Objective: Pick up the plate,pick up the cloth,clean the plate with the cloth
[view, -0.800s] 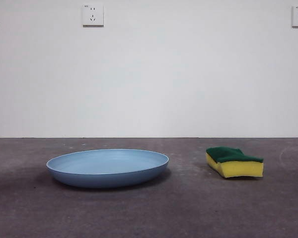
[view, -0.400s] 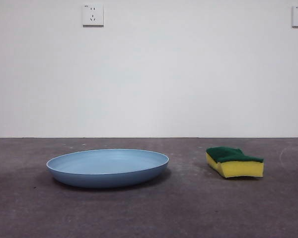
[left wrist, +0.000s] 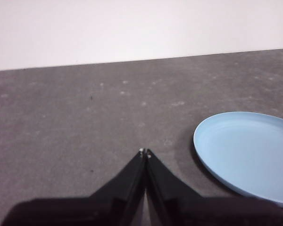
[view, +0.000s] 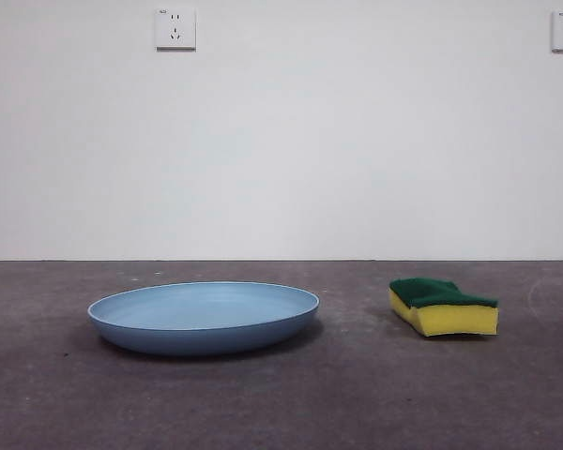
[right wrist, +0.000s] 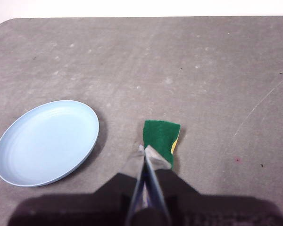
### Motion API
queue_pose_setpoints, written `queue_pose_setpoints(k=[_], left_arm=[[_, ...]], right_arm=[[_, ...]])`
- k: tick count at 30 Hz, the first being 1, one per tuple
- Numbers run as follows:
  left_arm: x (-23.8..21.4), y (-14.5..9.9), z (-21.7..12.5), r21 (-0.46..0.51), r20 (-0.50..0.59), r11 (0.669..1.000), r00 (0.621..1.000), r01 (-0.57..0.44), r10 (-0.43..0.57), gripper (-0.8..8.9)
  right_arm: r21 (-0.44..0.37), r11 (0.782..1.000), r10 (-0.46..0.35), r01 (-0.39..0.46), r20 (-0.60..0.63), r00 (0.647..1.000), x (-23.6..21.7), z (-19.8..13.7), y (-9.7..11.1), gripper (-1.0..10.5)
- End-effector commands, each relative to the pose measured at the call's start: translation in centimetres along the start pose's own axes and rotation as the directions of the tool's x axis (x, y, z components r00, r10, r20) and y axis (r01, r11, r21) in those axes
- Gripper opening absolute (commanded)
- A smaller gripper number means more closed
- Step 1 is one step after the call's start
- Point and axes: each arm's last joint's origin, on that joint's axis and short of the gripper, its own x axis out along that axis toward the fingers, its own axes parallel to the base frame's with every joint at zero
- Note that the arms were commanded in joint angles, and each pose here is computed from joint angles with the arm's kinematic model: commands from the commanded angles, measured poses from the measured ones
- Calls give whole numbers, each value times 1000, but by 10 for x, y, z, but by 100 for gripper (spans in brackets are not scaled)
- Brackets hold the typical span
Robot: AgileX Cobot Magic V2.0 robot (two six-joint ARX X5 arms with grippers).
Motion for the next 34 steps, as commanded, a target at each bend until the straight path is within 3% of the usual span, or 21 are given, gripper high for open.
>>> queue_pose_setpoints(k=[1, 11, 34], left_arm=[[1, 0, -6, -15, 1, 1000, 1000, -4, 4, -3], [2, 0, -18, -30, -56, 1000, 998, -6, 4, -3], [2, 0, -17, -29, -55, 1000, 998, -6, 4, -3]], right_arm=[[10, 1000, -1, 1, 2, 1000, 1, -1, 0, -16], [10, 1000, -1, 1, 2, 1000, 1, -1, 0, -16], [10, 1000, -1, 1, 2, 1000, 1, -1, 0, -16]])
